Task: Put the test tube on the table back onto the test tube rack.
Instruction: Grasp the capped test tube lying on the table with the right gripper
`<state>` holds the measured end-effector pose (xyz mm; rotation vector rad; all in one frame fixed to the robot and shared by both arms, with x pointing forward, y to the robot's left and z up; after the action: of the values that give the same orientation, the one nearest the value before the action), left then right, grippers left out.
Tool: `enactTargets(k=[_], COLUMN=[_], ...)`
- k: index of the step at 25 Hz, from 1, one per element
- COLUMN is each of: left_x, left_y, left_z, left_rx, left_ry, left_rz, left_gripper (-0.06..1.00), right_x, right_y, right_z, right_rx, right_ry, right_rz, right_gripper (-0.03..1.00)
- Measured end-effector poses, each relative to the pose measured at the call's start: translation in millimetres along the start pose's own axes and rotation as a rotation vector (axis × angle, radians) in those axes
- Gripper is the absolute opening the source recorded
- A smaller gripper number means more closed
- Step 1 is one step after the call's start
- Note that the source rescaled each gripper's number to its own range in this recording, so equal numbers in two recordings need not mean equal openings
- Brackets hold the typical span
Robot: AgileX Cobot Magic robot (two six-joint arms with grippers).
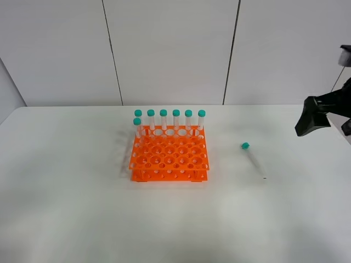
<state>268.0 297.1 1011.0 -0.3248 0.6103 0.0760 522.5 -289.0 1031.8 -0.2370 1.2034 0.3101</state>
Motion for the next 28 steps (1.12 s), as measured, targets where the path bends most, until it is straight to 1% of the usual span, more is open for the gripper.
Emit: enactTargets(k=[3,7,10,13,16,22,28], left_x=[0,0,0,0,0,0,0], left_y=[0,0,0,0,0,0,0], left_z=[0,0,0,0,0,0,0], left_rx=[0.000,0.000,0.000,0.000,0.000,0.000,0.000], left_ry=[0.000,0.000,0.000,0.000,0.000,0.000,0.000], left_rz=[0.000,0.000,0.000,0.000,0.000,0.000,0.000], left_gripper=[0.85,0.85,0.85,0.85,0.85,0.85,0.85], right_x=[25,43,52,59,67,102,148], right_y=[-9,-16,-8,9,17,9,4], right_z=[14,31,40,47,50,53,53], right_rx=[-0.016,-0.027,-0.084,-0.155,-0.181,-0.182,-0.162], right_ry=[0.064,0.077,0.075,0.077,0.083,0.121,0.188], right_rz=[0.027,0.030,0.016,0.015,0.022,-0.005,0.015], right_gripper=[1.00,1.00,1.00,1.00,1.00,1.00,1.00])
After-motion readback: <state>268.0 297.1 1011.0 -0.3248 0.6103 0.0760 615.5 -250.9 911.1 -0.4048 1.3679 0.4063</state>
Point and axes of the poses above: a point on each arm's last joint axis where the gripper is mounted, x pointing out along that axis toward the gripper, y along the wrist's bending axis when the last joint is at zero, z = x × y, the point moved 5 cm from there along x, pointing out along that axis toward the gripper, and after that the axes turned 15 degrees about -x, right-handed, at the moved point
